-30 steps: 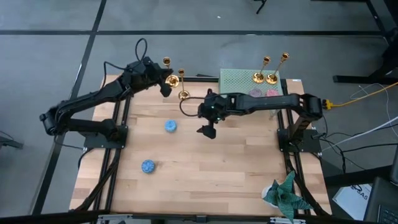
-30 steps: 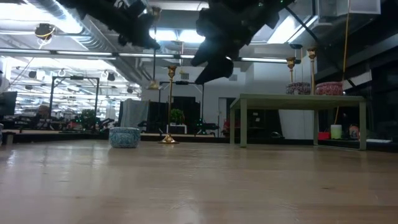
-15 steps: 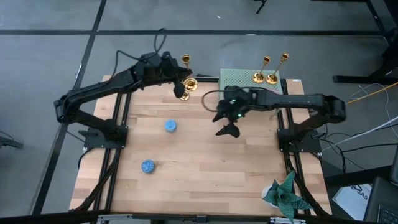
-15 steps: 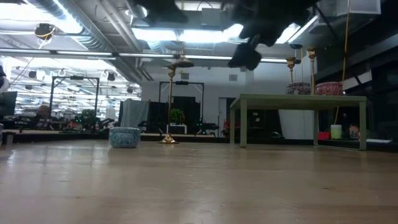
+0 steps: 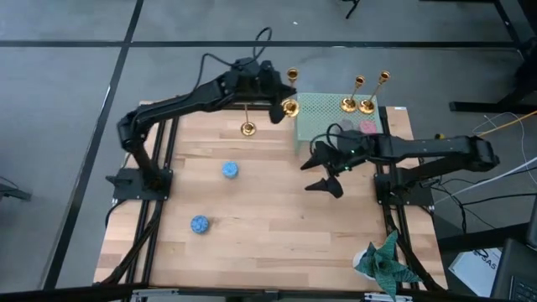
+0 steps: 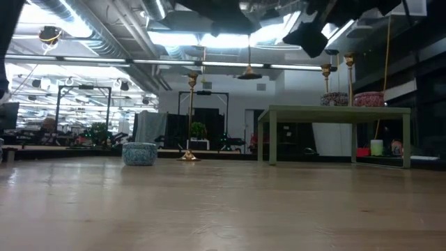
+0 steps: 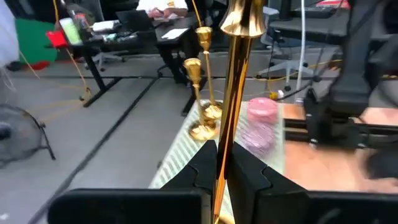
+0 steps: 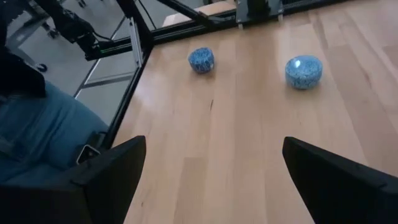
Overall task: Pick & Place candle stick holders
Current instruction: Put the gold candle holder on the shelf
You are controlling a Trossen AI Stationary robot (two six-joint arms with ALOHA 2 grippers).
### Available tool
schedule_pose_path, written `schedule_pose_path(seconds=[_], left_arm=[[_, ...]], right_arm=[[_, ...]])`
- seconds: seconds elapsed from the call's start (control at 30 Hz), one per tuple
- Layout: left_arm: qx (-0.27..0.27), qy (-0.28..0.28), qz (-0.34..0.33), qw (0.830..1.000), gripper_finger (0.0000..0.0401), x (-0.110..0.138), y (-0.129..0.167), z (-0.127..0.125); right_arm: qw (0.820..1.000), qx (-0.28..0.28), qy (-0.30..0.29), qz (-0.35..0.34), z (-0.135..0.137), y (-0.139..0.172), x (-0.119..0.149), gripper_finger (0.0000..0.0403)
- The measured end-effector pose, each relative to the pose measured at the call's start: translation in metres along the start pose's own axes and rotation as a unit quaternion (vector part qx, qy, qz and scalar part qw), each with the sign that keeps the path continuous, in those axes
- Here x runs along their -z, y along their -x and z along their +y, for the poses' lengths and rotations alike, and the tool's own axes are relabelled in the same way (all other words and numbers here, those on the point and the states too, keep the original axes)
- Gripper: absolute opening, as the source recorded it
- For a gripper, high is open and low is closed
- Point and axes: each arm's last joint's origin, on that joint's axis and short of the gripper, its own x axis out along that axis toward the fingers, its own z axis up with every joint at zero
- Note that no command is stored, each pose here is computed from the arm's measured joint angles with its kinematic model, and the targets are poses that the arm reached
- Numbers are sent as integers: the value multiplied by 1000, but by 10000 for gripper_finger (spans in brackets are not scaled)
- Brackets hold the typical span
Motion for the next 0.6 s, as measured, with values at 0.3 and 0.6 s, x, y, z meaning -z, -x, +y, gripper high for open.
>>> schedule_pose_path(seconds=[0.3, 0.6], left_arm=[[43, -8, -32, 999, 17, -10, -55, 17], [75, 5, -54, 996, 18, 11, -106, 49]], right_arm=[[1000, 16, 13, 2, 9, -3, 2, 380], [999, 38, 24, 12, 7, -2, 5, 380]])
